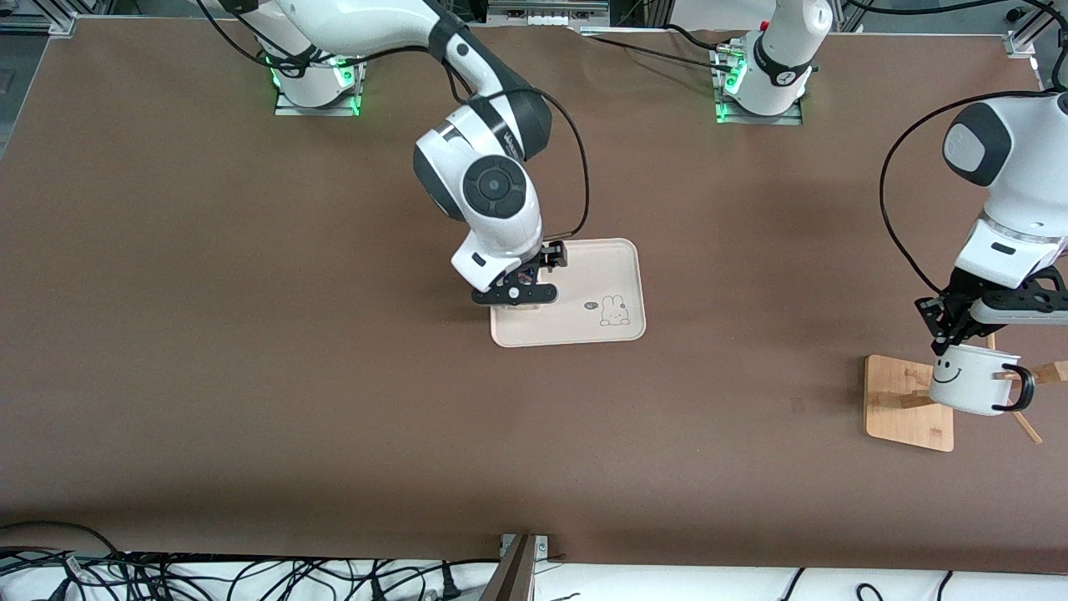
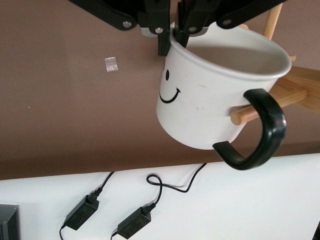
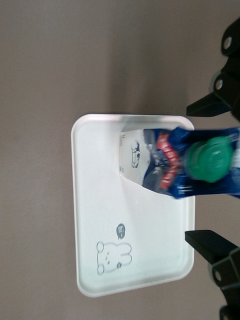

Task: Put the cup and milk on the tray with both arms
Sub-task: 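Set the carton on the tray while the left gripper lifts the mug off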

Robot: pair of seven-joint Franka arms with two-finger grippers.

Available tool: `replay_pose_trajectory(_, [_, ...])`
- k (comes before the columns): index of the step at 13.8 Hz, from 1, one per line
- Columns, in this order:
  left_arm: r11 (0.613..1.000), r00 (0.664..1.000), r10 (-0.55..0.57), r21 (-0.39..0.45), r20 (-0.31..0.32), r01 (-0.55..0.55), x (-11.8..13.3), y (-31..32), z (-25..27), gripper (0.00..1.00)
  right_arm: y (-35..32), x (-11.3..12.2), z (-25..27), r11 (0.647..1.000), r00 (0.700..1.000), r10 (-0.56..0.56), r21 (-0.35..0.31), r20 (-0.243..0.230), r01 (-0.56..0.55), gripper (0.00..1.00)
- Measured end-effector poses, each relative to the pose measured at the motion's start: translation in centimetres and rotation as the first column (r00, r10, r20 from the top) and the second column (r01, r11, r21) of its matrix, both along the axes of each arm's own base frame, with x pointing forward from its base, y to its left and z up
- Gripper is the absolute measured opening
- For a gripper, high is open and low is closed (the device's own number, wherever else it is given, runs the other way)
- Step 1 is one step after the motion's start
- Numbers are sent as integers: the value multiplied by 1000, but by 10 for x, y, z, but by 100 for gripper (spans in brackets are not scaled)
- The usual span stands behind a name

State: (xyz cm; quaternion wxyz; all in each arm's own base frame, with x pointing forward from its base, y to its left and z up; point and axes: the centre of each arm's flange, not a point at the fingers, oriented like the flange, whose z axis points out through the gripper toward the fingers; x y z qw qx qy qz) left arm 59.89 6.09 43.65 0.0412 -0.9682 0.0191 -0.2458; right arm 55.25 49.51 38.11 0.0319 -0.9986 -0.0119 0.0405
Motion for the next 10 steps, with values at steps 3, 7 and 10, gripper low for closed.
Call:
replay_pose_trajectory(3, [1000, 1000, -22, -5, -20, 22, -4, -14, 10, 7, -33, 6, 69, 999, 999, -35, 10, 19, 35, 100])
replay_pose_trajectory(7, [995, 989, -97, -18, -110, 95, -17, -59, 25, 7, -134, 33, 169, 985, 984, -170, 35, 60, 168, 100])
replay_pose_trajectory(10, [982, 959, -187, -28, -214, 186, -32, -114, 25, 7, -245, 53, 219, 949, 948, -314, 25, 50, 313, 100])
